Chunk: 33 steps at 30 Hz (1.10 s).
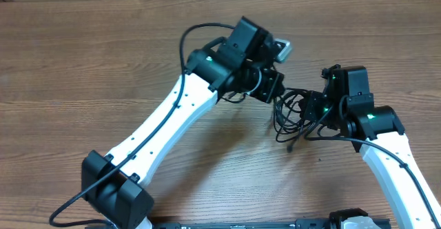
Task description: Untangle cables
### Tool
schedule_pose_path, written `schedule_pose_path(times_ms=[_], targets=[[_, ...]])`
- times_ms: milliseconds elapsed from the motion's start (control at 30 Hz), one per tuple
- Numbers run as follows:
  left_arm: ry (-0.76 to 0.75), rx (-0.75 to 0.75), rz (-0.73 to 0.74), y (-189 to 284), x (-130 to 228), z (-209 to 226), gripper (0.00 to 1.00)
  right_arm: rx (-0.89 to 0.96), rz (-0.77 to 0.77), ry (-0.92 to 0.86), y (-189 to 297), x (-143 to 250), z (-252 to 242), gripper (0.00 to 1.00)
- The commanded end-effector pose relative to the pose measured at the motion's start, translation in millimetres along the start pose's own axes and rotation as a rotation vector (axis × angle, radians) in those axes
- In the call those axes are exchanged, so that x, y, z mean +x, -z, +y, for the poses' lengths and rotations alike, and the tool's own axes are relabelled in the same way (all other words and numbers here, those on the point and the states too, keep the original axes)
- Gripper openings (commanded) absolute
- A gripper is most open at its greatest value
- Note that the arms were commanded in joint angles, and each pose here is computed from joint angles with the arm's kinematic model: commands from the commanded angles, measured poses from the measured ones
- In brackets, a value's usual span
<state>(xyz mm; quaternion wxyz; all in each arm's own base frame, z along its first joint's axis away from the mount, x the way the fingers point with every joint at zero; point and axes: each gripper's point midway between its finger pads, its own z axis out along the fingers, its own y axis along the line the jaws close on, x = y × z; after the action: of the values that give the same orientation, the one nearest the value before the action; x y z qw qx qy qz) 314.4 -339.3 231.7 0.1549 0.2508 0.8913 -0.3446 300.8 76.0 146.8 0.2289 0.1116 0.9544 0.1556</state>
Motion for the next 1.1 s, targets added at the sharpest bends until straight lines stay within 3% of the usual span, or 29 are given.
schedule_pose_path(times_ms=[0,100,267,367,467,533,567,633,700,867,933,1067], targets=[[0.093,-0.276,-0.152,79,-21,75,0.04,0.277,-0.061,-0.046,3,-8,-59,0.04],[0.199,-0.445,-0.167,108,-14,130,0.04,0.276,-0.062,-0.046,3,-8,-59,0.07],[0.302,-0.471,-0.194,131,-11,161,0.04,0.202,-0.041,-0.042,-1,-6,-46,0.09],[0.301,-0.390,-0.188,126,-12,150,0.04,-0.045,0.014,0.077,-4,0,-2,0.09],[0.282,-0.334,-0.171,118,-12,135,0.04,-0.459,0.056,0.248,14,11,67,0.13],[0.256,-0.279,-0.154,110,-12,121,0.22,-0.653,0.054,0.314,32,14,95,0.18],[0.239,-0.244,-0.146,106,-12,112,0.40,-0.687,0.042,0.326,35,11,101,0.20],[0.186,-0.168,-0.126,99,-11,94,0.59,-0.696,0.016,0.336,37,6,103,0.20],[0.115,-0.087,-0.105,93,-10,76,0.66,-0.698,0.010,0.340,37,5,104,0.20],[-0.005,-0.043,-0.047,71,-1,61,0.69,-0.707,0.012,0.341,38,5,105,0.13],[-0.015,-0.056,-0.010,57,4,65,0.67,-0.630,0.007,0.322,30,3,95,0.09],[0.036,-0.111,0.089,34,21,86,0.68,-0.368,0.054,0.241,8,10,52,0.28]])
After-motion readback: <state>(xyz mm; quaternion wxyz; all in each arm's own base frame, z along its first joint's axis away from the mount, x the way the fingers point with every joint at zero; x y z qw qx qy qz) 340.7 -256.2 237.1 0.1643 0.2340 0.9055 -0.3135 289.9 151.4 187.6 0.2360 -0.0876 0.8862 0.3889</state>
